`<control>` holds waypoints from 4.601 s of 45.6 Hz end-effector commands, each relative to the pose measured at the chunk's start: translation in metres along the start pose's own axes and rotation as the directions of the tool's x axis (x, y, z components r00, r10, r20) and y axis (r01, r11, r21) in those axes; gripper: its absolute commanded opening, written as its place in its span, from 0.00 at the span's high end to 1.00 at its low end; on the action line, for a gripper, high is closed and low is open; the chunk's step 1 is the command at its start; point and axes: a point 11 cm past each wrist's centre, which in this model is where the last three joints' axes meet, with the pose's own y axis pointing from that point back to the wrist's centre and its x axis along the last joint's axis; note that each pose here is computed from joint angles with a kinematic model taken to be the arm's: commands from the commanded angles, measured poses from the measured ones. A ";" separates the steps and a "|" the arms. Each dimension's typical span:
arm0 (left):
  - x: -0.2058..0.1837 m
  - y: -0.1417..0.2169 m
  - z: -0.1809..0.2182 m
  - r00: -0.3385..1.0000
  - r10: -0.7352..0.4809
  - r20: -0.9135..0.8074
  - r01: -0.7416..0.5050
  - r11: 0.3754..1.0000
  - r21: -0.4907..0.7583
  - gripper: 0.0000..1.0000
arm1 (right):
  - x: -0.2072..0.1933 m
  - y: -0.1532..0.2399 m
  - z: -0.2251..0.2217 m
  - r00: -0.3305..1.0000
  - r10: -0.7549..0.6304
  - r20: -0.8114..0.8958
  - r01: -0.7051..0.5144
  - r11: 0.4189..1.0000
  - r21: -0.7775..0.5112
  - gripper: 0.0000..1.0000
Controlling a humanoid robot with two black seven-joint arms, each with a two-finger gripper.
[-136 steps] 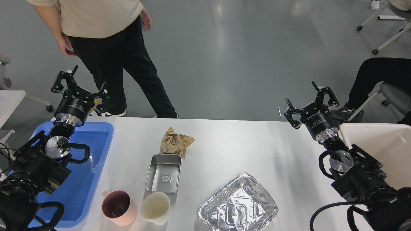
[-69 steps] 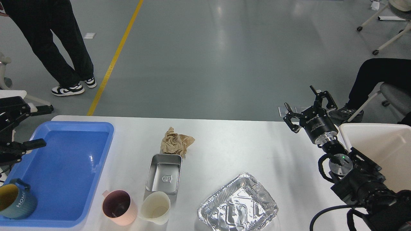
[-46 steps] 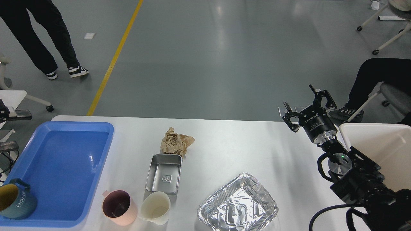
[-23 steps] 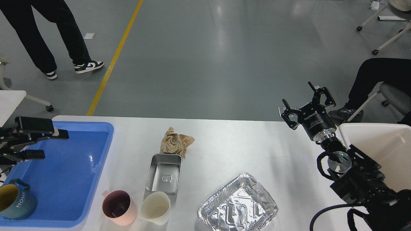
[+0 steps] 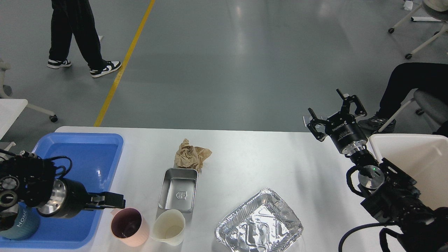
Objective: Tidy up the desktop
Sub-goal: 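Reach the left gripper to the pink cup and grasp it, then lift the pink cup with the left gripper over the blue bin, then lower the pink cup into the blue bin and open the left gripper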
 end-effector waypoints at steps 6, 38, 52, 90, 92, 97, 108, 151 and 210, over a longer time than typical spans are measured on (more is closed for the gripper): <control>-0.030 -0.038 0.003 0.999 -0.025 0.030 0.024 0.999 0.030 0.10 | 0.004 0.003 -0.005 1.000 0.006 -0.009 -0.006 1.000 0.002 0.00; -0.046 -0.064 -0.002 0.996 -0.054 0.072 0.049 0.996 0.069 1.00 | 0.006 0.007 -0.009 1.000 0.003 -0.015 -0.003 1.000 0.004 0.00; -0.038 -0.049 0.002 0.988 -0.091 0.121 0.084 0.994 0.065 1.00 | 0.006 0.007 -0.010 1.000 0.002 -0.018 -0.002 1.000 0.003 0.00; 0.097 0.199 -0.063 0.961 0.251 -0.115 -0.238 0.965 0.115 1.00 | -0.017 -0.008 -0.004 0.998 -0.054 -0.025 0.054 0.998 -0.019 0.00; 0.094 0.186 -0.083 0.960 0.227 -0.163 -0.203 0.968 0.150 1.00 | -0.018 -0.008 -0.004 0.998 -0.056 -0.026 0.055 0.998 -0.020 0.00; 0.092 0.148 -0.120 0.951 0.188 -0.247 -0.139 0.969 0.204 1.00 | -0.017 -0.008 -0.005 0.998 -0.055 -0.028 0.055 0.998 -0.021 0.00; 0.066 0.080 -0.127 0.970 0.072 -0.233 -0.031 0.984 0.175 1.00 | -0.010 0.000 -0.001 0.999 -0.040 -0.026 0.039 0.999 -0.028 0.00; -0.020 0.005 -0.167 0.968 -0.048 -0.247 0.094 0.980 0.178 1.00 | 0.001 0.012 0.000 1.000 -0.015 -0.028 0.014 0.999 -0.035 0.00; -0.001 -0.007 -0.169 0.958 0.087 -0.275 -0.038 0.983 0.179 0.82 | -0.003 0.014 0.008 0.999 -0.031 -0.011 0.030 0.999 -0.043 0.00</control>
